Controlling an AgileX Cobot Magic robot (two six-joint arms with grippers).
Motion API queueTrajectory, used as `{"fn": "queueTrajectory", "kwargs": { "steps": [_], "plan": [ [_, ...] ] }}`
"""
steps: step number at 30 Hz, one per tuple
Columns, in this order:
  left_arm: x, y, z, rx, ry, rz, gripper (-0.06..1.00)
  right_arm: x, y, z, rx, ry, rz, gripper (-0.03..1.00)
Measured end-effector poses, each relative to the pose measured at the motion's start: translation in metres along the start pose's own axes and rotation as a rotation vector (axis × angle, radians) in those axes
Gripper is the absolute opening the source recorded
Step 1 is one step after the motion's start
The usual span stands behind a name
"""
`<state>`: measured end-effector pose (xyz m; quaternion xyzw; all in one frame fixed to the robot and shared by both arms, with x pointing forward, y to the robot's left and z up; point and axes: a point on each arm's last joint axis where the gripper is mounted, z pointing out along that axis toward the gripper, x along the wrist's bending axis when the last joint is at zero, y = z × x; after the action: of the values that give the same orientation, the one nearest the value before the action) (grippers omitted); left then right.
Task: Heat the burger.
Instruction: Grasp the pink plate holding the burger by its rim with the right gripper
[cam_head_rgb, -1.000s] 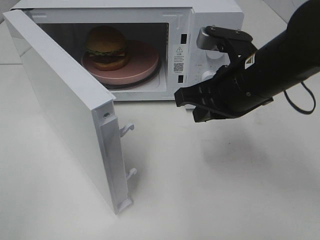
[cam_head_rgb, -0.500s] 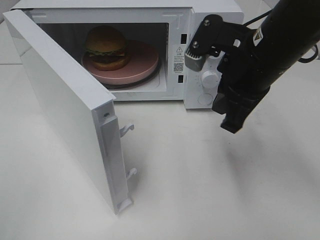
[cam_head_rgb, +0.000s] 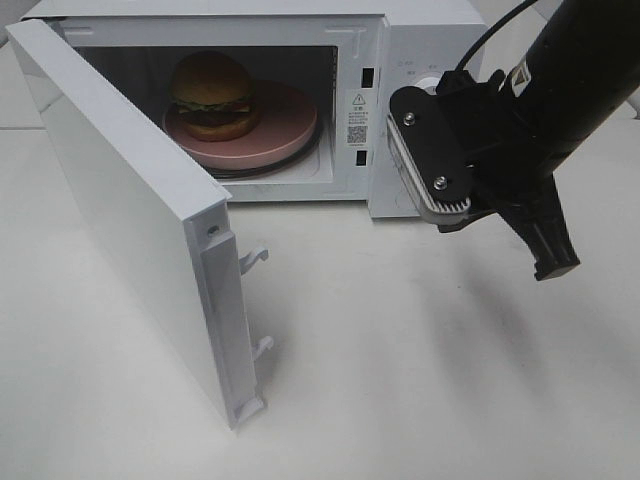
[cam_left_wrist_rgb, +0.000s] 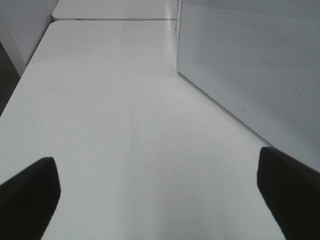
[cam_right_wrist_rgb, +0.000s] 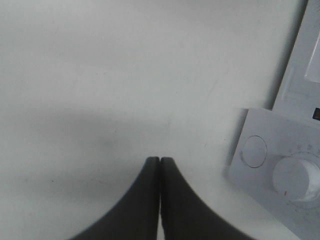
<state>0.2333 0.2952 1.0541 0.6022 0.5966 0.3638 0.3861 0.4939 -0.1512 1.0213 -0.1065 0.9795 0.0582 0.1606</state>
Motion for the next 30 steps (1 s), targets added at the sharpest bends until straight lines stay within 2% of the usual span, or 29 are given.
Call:
{"fn": "queueTrajectory", "kwargs": {
  "steps": [2, 4, 5, 6, 7, 8, 9, 10, 11, 12, 13, 14, 15, 16, 17, 19, 21, 30],
  "plan": [
    [0.000, 0.000, 0.000, 0.000, 0.000, 0.000, 1.00, -0.002, -0.004, 0.000, 0.050, -0.018, -0.085, 0.08],
    [0.000, 0.000, 0.000, 0.000, 0.000, 0.000, 1.00, -0.002, -0.005, 0.000, 0.061, -0.025, -0.097, 0.10],
    [0.000, 0.000, 0.000, 0.000, 0.000, 0.000, 1.00, -0.004, -0.006, 0.000, 0.071, -0.043, -0.113, 0.17],
    [0.000, 0.000, 0.000, 0.000, 0.000, 0.000, 1.00, -0.004, -0.006, 0.000, 0.071, -0.043, -0.113, 0.17],
    [0.000, 0.000, 0.000, 0.000, 0.000, 0.000, 1.00, -0.005, -0.006, 0.000, 0.074, -0.052, -0.118, 0.21],
    [0.000, 0.000, 0.000, 0.000, 0.000, 0.000, 1.00, -0.007, -0.006, 0.000, 0.066, -0.078, -0.123, 0.31],
    [0.000, 0.000, 0.000, 0.000, 0.000, 0.000, 1.00, -0.007, -0.006, 0.000, 0.066, -0.078, -0.123, 0.31],
    [0.000, 0.000, 0.000, 0.000, 0.000, 0.000, 1.00, -0.010, -0.005, -0.001, 0.056, -0.104, -0.125, 0.42],
    [0.000, 0.000, 0.000, 0.000, 0.000, 0.000, 1.00, -0.010, -0.005, -0.001, 0.056, -0.104, -0.125, 0.42],
    [0.000, 0.000, 0.000, 0.000, 0.000, 0.000, 1.00, -0.011, -0.004, -0.001, 0.051, -0.118, -0.126, 0.49],
    [0.000, 0.000, 0.000, 0.000, 0.000, 0.000, 1.00, -0.013, -0.003, -0.001, 0.042, -0.141, -0.122, 0.62],
    [0.000, 0.000, 0.000, 0.000, 0.000, 0.000, 1.00, -0.013, -0.003, -0.001, 0.042, -0.141, -0.122, 0.62],
    [0.000, 0.000, 0.000, 0.000, 0.000, 0.000, 1.00, -0.014, -0.003, -0.001, 0.039, -0.149, -0.118, 0.69],
    [0.000, 0.000, 0.000, 0.000, 0.000, 0.000, 1.00, -0.015, -0.002, 0.000, 0.031, -0.164, -0.098, 0.81],
    [0.000, 0.000, 0.000, 0.000, 0.000, 0.000, 1.00, -0.015, -0.002, 0.000, 0.031, -0.164, -0.098, 0.81],
    [0.000, 0.000, 0.000, 0.000, 0.000, 0.000, 1.00, -0.019, 0.000, 0.006, 0.020, -0.183, -0.064, 0.89],
    [0.000, 0.000, 0.000, 0.000, 0.000, 0.000, 1.00, -0.021, 0.001, 0.012, 0.025, -0.187, -0.062, 0.91],
    [0.000, 0.000, 0.000, 0.000, 0.000, 0.000, 1.00, -0.028, 0.014, 0.023, 0.029, -0.218, -0.103, 0.91]
  ]
}}
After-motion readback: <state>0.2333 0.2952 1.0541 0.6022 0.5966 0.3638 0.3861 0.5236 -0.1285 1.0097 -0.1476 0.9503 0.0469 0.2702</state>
